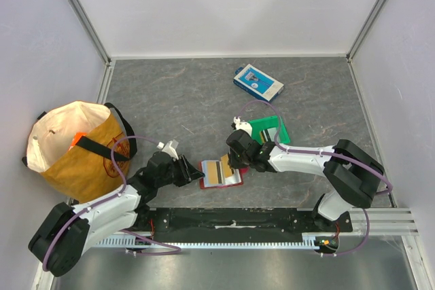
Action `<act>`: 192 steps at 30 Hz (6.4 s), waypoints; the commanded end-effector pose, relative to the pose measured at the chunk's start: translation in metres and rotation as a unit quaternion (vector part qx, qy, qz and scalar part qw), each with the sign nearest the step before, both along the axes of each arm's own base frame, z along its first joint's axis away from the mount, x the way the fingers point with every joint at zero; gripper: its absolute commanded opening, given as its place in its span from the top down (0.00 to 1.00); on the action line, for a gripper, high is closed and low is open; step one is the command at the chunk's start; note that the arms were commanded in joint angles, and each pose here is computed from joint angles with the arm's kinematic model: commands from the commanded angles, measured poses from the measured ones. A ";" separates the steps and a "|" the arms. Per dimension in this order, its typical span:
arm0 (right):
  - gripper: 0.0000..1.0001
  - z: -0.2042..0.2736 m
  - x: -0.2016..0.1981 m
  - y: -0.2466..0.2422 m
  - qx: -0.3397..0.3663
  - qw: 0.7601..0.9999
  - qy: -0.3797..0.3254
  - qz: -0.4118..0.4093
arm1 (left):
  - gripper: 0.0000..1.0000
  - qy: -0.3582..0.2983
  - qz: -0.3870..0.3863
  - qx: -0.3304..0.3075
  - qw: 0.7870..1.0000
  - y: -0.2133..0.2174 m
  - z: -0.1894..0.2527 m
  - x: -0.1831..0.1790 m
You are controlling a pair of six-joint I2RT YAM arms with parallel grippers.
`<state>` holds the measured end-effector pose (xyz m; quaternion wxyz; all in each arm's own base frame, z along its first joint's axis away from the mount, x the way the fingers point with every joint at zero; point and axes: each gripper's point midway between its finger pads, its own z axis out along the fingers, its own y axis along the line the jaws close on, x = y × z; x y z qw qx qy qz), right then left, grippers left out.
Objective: Put the credit cards into the card holder
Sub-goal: Turn over the card slot in the card holder, then insert the credit card into the card holder.
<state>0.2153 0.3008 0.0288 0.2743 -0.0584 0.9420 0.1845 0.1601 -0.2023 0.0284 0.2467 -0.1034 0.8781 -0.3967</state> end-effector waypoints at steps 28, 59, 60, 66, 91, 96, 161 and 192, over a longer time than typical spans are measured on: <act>1.00 -0.051 -0.031 -0.045 -0.108 0.992 0.060 0.019 | 0.90 -0.042 0.005 -0.065 0.997 -0.012 0.031 0.008; 1.00 0.087 -0.017 0.094 0.117 0.987 -0.107 -0.009 | 0.98 -0.046 0.006 -0.015 0.999 -0.002 0.037 0.010; 1.00 0.085 -0.018 0.095 0.112 0.988 -0.107 -0.010 | 0.98 -0.047 0.005 -0.015 0.999 -0.002 0.038 0.010; 1.00 0.067 -0.022 0.099 0.089 0.991 -0.100 -0.011 | 0.98 -0.053 0.012 -0.023 0.998 -0.001 0.043 0.010; 1.00 0.072 -0.037 0.084 -0.071 0.984 -0.162 -0.012 | 0.98 -0.072 0.011 -0.038 0.997 -0.002 0.059 0.010; 1.00 0.074 -0.035 0.071 -0.113 0.978 -0.177 -0.016 | 0.98 -0.064 0.015 -0.029 0.997 0.002 0.054 0.008; 1.00 0.078 -0.023 0.046 0.000 0.993 -0.116 -0.010 | 0.98 -0.033 0.036 0.042 0.998 0.025 0.018 0.000; 1.00 0.030 -0.028 0.059 0.216 0.976 0.006 -0.011 | 0.98 -0.003 0.050 0.096 0.994 0.036 -0.015 0.003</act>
